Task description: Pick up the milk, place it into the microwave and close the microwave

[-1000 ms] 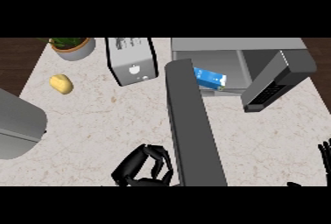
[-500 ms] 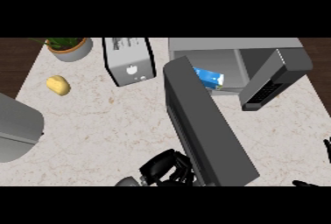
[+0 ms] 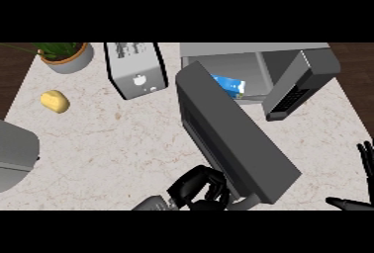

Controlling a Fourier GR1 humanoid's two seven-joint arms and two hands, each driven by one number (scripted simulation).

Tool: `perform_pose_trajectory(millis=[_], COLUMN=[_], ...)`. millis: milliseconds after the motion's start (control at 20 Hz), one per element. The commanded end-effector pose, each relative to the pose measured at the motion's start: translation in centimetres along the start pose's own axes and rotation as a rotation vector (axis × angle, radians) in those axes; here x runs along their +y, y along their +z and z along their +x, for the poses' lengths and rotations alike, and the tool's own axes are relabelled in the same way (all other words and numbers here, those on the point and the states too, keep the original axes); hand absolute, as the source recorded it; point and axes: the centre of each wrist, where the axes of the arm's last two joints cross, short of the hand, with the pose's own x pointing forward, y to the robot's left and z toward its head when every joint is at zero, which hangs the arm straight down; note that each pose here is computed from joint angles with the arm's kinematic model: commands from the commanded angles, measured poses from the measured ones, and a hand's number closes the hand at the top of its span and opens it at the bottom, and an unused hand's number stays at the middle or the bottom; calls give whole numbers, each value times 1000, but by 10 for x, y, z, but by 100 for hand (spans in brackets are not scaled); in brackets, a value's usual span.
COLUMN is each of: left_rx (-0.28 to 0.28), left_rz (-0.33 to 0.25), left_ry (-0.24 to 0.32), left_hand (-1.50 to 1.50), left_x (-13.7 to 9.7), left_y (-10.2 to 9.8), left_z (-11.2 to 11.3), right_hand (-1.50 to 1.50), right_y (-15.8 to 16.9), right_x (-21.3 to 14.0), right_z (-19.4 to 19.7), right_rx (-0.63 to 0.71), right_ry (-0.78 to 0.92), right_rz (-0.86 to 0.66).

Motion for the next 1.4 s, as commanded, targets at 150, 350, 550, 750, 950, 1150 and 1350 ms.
perform_pose_trajectory(millis=[150, 350, 550, 750, 950, 1150, 1350], left_rx=[-77, -93, -91, -190, -205, -222, -223], left_rz=[27, 87, 125, 201, 234, 258, 297], left_ry=[29, 7, 10, -44, -58, -72, -82], left_hand=[-150, 150, 150, 150, 150, 150, 150], left_x=[-11, -9, 7, 23, 32, 47, 58], left_y=[-26, -33, -48, -66, -77, -91, -101], left_z=[32, 39, 52, 75, 87, 106, 117], right_hand=[-150, -150, -150, -150, -150, -150, -150], right_y=[-22, -31, -55, -65, -82, -97, -111], right_x=[7, 15, 18, 15, 24, 26, 34], right_z=[13, 16, 30, 40, 48, 57, 66], right_rx=[-100, -106, -139, -135, -151, -199, -214], right_ry=[-117, -125, -120, -119, -114, -127, -153], right_rz=[105, 138, 189, 240, 272, 266, 311])
